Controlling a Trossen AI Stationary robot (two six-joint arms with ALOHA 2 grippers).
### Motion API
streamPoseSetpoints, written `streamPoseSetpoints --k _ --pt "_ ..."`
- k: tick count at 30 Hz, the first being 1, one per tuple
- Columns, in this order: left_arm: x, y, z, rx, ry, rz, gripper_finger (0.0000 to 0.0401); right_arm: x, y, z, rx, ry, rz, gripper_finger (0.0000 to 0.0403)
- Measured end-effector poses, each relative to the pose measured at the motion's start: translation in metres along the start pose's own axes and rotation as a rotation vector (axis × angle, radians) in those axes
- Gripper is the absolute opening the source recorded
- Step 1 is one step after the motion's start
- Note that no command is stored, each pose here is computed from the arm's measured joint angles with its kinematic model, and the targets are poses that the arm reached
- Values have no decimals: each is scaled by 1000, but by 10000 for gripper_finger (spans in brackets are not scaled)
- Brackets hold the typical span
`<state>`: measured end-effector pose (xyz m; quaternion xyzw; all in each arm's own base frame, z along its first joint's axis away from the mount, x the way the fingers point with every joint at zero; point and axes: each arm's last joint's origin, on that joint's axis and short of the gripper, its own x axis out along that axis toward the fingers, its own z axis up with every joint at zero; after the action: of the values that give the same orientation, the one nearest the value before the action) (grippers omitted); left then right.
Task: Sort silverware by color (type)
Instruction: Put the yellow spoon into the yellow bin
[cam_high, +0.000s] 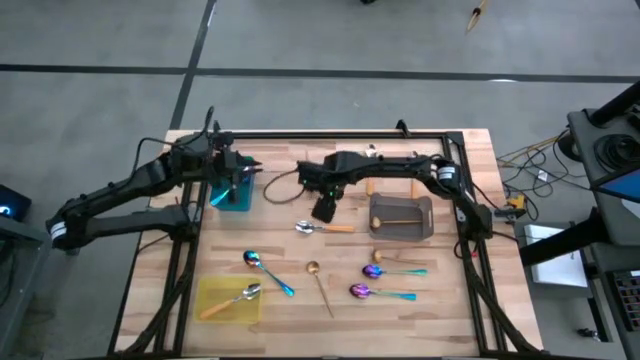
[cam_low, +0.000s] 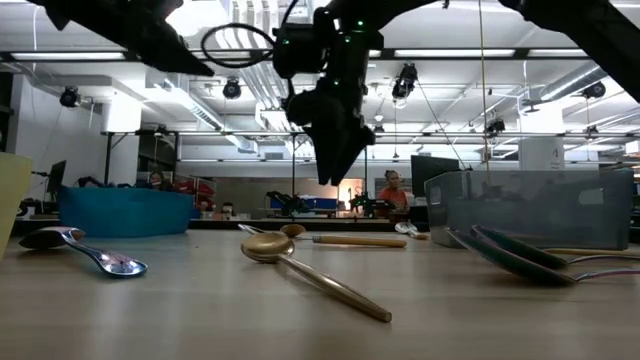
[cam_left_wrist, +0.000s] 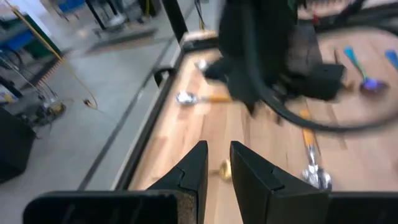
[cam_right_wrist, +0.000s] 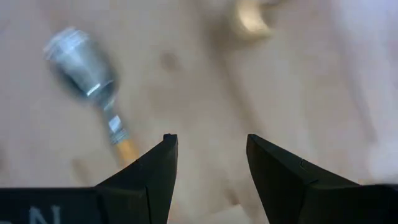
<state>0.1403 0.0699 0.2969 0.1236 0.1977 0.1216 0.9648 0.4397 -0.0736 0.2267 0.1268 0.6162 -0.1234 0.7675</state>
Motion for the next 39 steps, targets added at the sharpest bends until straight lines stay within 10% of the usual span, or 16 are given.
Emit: streamPoseSetpoints --k 14,39 --pt "-15 -1 5 -85 -71 24 50 25 61 -25 -215 69 40 182" --pt "-11 1 7 -83 -90 30 50 71 58 -26 -263 -134 2 182"
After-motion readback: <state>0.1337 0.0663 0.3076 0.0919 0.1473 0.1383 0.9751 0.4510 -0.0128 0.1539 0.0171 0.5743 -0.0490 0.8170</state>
